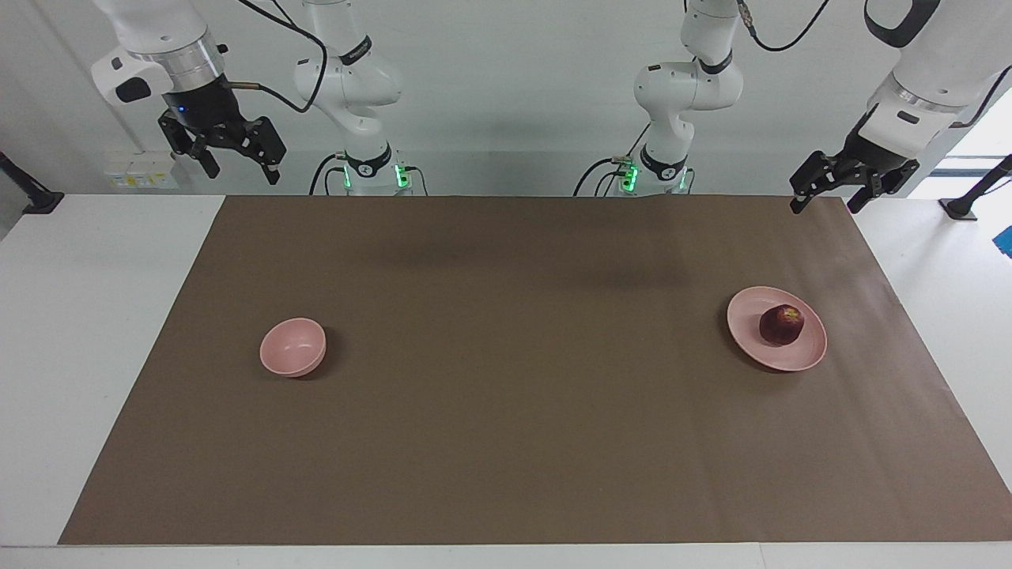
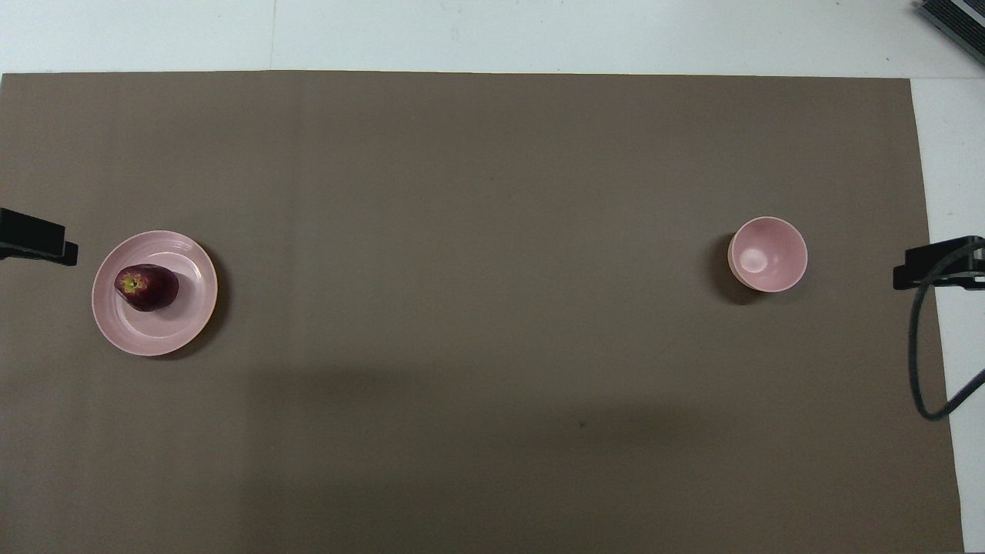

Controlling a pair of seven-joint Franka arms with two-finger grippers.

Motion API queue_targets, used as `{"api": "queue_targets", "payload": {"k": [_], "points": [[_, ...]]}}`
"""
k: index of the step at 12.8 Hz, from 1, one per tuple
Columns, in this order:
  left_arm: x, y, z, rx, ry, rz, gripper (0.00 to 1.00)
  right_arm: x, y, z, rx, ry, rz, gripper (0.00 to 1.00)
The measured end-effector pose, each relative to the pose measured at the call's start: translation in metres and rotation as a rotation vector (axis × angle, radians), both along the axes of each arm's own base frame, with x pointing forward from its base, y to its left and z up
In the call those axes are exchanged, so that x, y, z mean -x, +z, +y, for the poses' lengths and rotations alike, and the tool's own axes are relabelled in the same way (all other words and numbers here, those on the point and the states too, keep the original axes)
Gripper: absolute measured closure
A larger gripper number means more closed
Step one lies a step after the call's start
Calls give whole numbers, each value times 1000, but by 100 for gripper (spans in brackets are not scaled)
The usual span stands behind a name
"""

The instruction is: Move apple from plate to bowl

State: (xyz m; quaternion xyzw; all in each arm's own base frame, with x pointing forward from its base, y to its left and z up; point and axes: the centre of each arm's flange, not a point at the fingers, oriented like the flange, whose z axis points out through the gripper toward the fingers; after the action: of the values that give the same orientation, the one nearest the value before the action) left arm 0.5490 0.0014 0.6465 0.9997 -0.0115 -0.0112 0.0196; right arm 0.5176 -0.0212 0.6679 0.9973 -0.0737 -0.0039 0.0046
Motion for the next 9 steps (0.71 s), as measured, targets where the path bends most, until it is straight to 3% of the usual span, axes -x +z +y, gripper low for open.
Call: {"api": "queue_targets", "payload": {"k": [9], "points": [[4, -2, 21, -1, 37, 28, 0, 0, 0, -4, 0, -8, 0, 0]]}}
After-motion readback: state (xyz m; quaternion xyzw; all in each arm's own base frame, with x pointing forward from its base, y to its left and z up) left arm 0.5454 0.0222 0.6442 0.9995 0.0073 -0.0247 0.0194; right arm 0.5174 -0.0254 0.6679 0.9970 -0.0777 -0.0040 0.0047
